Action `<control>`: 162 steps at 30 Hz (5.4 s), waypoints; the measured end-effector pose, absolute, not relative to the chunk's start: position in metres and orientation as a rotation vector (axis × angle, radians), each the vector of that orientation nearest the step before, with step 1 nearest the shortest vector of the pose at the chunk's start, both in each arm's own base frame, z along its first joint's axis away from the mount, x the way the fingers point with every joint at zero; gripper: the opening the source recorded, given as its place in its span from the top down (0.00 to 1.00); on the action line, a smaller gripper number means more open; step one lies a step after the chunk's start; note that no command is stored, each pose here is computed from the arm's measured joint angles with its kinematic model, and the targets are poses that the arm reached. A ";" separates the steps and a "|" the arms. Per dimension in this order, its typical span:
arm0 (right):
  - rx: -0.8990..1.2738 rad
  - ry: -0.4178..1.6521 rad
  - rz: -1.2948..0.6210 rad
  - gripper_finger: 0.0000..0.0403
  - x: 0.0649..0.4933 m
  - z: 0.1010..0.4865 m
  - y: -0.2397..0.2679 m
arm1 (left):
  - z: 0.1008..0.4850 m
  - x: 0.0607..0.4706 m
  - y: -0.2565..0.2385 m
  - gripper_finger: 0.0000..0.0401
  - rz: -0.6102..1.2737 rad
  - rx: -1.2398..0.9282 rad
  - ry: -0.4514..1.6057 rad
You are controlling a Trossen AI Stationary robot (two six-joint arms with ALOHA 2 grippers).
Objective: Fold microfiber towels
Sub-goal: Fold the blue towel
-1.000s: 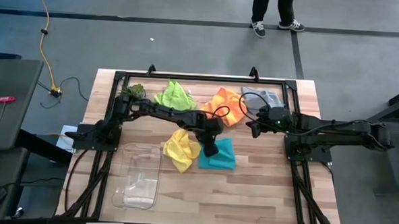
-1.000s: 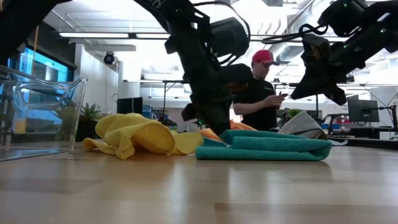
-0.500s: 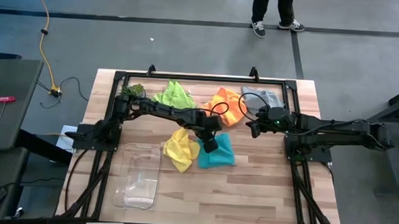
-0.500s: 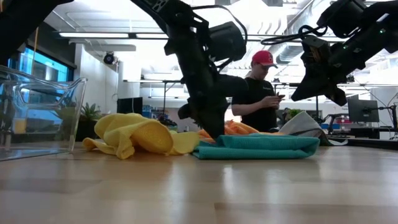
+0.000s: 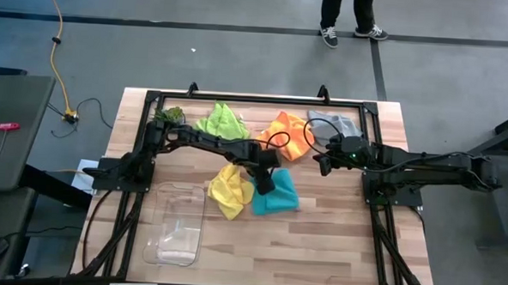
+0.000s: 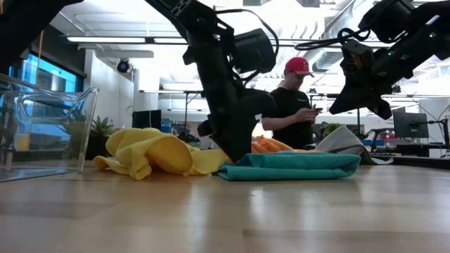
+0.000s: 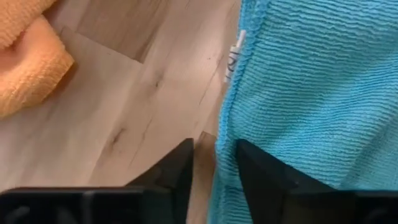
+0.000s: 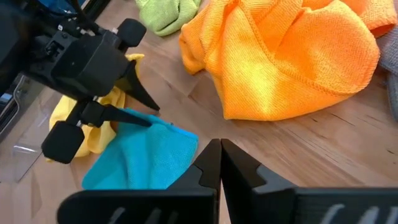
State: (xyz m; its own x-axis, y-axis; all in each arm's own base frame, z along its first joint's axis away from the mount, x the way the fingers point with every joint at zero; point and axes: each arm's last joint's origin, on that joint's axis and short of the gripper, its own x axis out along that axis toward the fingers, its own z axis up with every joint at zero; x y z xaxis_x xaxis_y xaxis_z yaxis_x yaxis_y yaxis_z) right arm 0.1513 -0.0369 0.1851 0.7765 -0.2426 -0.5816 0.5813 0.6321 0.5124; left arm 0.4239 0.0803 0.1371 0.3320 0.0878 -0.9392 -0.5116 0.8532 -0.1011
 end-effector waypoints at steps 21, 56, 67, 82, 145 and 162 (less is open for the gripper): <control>0.747 0.506 -0.197 1.00 0.172 0.199 -0.017 | 0.256 0.380 0.093 0.48 0.360 -0.371 0.733; 0.362 1.018 -0.048 1.00 0.307 0.124 0.005 | 0.287 0.253 -0.008 1.00 0.203 -0.392 0.048; 0.462 1.050 -0.224 1.00 0.244 0.124 -0.008 | 0.285 0.253 -0.009 1.00 0.203 -0.391 0.061; 0.482 0.955 -0.227 1.00 0.207 0.182 -0.005 | 0.284 0.255 -0.005 1.00 0.246 -0.388 0.060; 0.375 0.761 -0.337 1.00 0.131 0.253 -0.005 | 0.131 0.515 0.074 0.47 0.495 -0.871 0.885; 0.367 0.731 -0.357 1.00 0.133 0.255 -0.006 | 0.136 0.525 0.068 0.56 0.480 -0.898 0.761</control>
State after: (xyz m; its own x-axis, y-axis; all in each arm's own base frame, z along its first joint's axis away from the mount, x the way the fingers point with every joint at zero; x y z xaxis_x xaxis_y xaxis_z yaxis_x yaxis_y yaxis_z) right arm 0.1327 -0.0060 0.2552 0.6906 -0.1863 -0.6988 0.4369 0.8775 0.1978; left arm 0.5247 0.0683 0.1359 0.6470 0.0625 -0.7599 -0.6589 0.5474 -0.5160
